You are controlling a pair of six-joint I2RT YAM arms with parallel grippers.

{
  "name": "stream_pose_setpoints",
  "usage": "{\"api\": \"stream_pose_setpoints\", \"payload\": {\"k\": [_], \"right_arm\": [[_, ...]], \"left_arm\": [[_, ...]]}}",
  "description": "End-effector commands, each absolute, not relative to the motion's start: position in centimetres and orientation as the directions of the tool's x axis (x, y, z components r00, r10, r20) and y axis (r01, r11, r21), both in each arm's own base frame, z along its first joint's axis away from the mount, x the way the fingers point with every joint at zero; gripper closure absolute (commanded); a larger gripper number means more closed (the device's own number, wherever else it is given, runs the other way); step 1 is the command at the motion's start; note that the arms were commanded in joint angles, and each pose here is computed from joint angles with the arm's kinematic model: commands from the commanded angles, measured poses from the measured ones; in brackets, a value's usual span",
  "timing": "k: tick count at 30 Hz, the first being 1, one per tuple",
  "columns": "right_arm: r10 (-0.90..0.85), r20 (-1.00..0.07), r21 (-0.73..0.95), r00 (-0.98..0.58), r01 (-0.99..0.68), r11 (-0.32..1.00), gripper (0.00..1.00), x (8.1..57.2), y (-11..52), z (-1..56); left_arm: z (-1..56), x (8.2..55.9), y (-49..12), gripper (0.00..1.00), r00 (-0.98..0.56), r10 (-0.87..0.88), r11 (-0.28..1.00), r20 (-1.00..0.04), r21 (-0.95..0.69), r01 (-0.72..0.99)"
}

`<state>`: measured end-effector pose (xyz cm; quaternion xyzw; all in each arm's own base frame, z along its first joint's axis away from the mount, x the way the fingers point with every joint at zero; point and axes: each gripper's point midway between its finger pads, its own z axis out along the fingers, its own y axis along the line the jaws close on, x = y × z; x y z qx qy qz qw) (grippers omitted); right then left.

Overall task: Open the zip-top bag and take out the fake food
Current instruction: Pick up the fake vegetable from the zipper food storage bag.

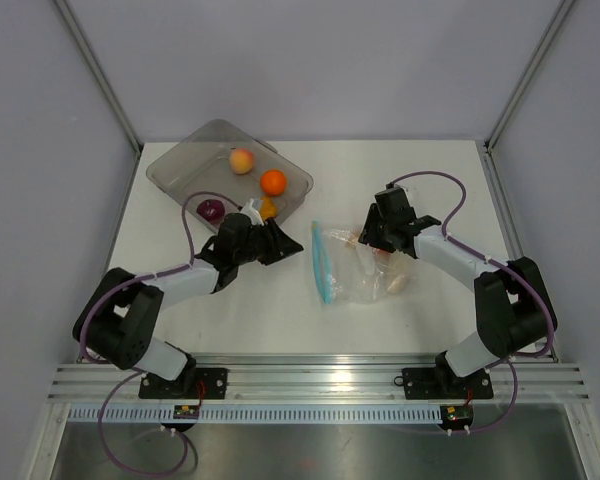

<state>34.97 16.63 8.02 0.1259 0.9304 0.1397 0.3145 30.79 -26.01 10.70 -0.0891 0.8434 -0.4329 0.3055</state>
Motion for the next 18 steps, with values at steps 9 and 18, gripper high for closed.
{"api": "stream_pose_setpoints", "payload": {"k": [9, 18], "right_arm": [[0.338, -0.600, 0.368, -0.725, 0.125, 0.921, 0.51, 36.1, 16.7, 9.7], [0.347, -0.584, 0.379, -0.734, 0.131, 0.916, 0.51, 36.2, 17.1, 9.0]], "left_arm": [[8.0, 29.4, -32.9, 0.70, -0.877, -0.320, 0.513, -0.357, -0.844, 0.157], [7.4, 29.3, -34.6, 0.67, -0.892, -0.270, 0.524, -0.362, -0.833, 0.180]]}}
